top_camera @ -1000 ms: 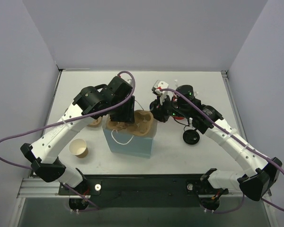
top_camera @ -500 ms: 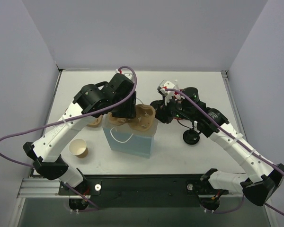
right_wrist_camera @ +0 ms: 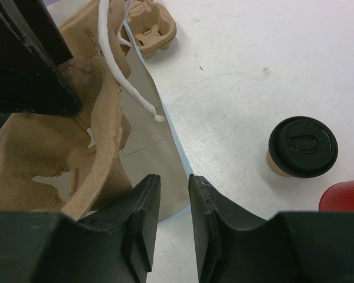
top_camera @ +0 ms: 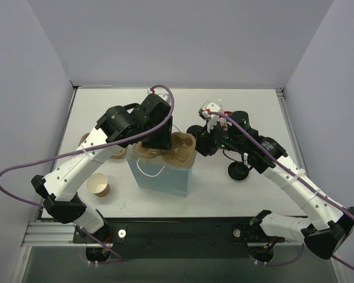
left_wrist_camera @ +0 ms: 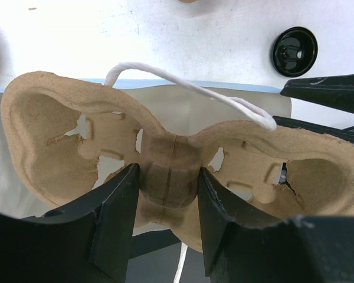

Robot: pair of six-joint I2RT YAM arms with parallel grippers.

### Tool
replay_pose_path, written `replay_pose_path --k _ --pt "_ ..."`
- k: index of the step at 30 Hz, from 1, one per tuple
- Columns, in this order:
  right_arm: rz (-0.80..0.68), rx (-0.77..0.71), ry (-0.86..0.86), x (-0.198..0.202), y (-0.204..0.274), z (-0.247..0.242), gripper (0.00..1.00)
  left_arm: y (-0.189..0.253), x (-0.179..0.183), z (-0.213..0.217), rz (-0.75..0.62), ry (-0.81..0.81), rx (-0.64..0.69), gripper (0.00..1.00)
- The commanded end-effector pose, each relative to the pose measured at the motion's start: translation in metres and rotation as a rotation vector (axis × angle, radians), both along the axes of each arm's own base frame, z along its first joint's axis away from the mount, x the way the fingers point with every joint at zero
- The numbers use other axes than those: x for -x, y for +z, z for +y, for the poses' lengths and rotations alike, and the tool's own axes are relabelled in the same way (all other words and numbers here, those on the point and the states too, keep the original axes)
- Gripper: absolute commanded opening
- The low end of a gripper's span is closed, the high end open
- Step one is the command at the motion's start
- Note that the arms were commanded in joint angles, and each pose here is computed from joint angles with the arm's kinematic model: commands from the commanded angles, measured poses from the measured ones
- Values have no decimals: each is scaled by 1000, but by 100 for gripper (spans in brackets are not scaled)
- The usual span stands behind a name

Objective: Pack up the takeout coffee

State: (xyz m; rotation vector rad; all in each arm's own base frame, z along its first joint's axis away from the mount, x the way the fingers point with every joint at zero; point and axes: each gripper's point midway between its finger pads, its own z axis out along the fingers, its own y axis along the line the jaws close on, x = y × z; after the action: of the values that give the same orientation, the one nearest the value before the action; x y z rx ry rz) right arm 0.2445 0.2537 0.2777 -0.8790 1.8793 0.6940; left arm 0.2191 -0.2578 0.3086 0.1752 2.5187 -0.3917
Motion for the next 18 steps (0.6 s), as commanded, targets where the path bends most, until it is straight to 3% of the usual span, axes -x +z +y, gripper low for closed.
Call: replay_pose_path --k 1,18 --pt "-13 -6 -12 5 6 -7 29 -19 39 42 140 -3 -157 37" --pt "5 10 -37 5 3 -13 29 -29 33 56 116 24 -231 37"
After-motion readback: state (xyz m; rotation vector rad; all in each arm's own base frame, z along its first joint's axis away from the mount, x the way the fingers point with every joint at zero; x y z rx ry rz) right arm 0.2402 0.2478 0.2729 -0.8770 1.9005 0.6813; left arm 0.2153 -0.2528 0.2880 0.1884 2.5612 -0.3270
